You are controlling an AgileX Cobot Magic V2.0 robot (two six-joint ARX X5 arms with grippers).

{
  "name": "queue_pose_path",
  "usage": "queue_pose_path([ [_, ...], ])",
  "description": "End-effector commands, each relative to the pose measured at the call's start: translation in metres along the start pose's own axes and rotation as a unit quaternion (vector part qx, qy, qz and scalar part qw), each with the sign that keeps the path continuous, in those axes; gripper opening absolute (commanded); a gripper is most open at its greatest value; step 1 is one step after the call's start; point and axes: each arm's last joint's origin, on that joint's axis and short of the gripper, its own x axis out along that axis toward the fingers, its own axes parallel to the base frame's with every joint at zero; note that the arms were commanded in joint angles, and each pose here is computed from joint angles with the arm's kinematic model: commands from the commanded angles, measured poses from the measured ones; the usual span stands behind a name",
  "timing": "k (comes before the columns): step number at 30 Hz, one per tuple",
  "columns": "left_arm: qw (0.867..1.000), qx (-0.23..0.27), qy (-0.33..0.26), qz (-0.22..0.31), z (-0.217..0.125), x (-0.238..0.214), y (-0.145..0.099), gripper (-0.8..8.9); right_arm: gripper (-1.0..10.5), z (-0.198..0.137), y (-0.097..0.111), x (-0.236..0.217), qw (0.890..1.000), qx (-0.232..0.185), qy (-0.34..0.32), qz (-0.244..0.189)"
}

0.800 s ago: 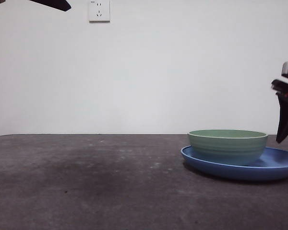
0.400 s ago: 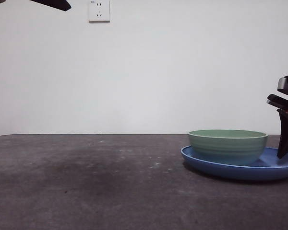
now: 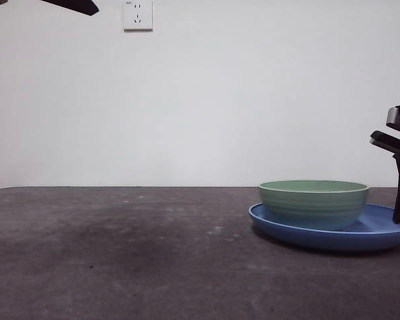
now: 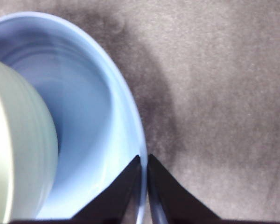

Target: Place the green bowl on the blue plate

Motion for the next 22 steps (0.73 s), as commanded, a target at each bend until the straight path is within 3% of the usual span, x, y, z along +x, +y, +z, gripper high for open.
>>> queue_pose_path([
  [1, 1.0, 0.008, -0.005, -0.004, 0.003, 0.0, -0.001, 2.26, 0.1, 0.002, 0.0, 0.002, 1.0, 0.009, -0.003, 0.007],
  [12, 1.0, 0.007, -0.005, -0.004, 0.004, 0.0, -0.001, 2.26, 0.1, 0.007, 0.018, -0.035, 0.997, 0.003, -0.061, 0.044],
  [22, 1.0, 0.007, -0.005, -0.003, 0.004, 0.0, -0.001, 2.26, 0.1, 0.005, 0.045, -0.048, 0.991, -0.002, -0.079, 0.104],
])
